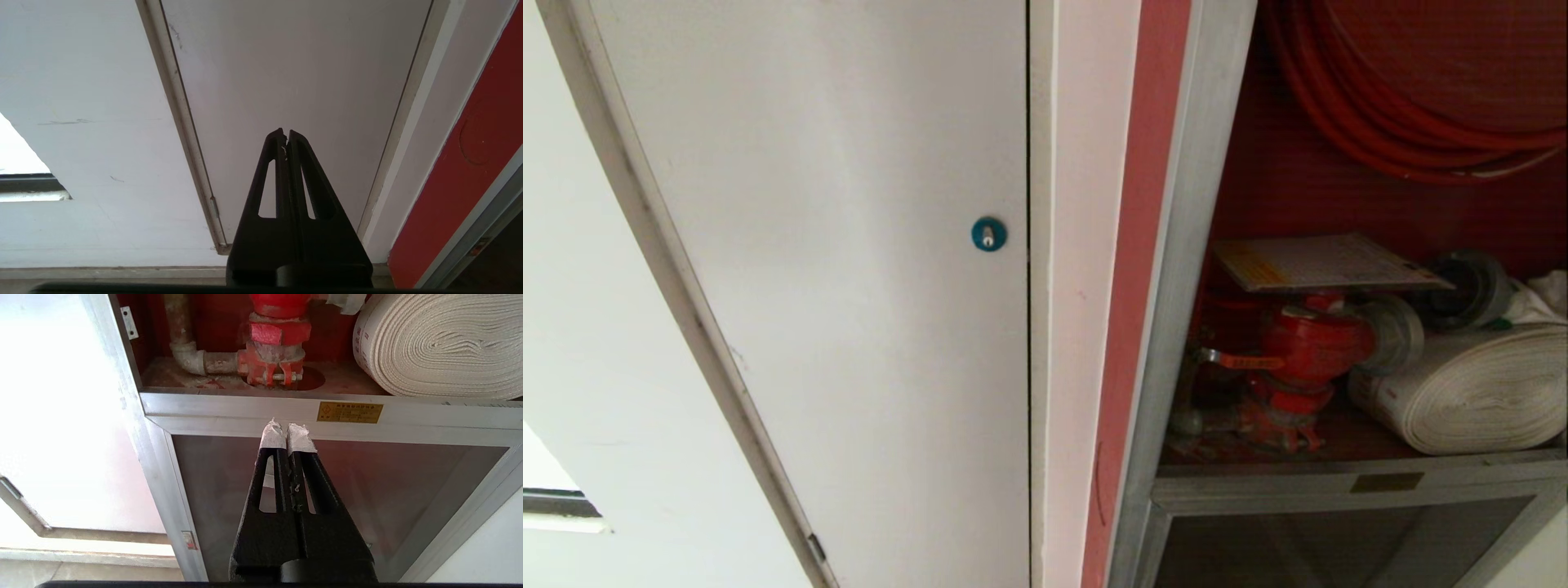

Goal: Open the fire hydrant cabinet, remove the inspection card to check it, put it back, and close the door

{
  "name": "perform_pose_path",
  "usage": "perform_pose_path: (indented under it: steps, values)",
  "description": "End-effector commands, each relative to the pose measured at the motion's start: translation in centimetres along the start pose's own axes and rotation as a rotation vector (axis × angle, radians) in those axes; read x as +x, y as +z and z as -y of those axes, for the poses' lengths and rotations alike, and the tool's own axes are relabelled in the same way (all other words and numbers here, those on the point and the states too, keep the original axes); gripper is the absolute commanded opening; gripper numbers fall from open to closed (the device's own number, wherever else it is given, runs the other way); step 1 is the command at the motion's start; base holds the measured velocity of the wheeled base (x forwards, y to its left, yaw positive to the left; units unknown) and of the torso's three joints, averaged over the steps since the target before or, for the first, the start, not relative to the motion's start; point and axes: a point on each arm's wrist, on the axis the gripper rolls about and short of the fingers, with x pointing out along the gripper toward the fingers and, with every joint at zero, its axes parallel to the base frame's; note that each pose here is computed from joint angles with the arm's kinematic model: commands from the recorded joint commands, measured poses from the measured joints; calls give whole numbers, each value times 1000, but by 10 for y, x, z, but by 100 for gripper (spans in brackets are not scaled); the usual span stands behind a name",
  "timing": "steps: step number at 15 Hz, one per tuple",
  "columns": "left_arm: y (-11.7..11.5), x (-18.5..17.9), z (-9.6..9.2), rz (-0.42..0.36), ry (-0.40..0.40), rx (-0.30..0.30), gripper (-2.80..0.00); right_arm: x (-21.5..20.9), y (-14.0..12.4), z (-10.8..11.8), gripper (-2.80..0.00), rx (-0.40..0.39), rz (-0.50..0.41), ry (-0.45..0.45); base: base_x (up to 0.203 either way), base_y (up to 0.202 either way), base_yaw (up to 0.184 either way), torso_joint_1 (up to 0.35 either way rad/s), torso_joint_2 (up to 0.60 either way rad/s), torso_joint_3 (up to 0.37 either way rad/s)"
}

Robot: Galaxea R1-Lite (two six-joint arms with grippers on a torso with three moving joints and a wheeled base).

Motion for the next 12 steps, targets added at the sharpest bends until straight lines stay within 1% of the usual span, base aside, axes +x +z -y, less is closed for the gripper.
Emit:
perform_pose_path:
  steps: [1, 12]
  values:
    - [0, 0, 0, -2, 2, 0, -280, 0, 0, 0, -280, 0, -3, 1, 0, 0, 0, 0, 0, 0]
    - [0, 0, 0, -2, 2, 0, -280, 0, 0, 0, -280, 1, -3, 1, 0, 0, 0, 0, 0, 0]
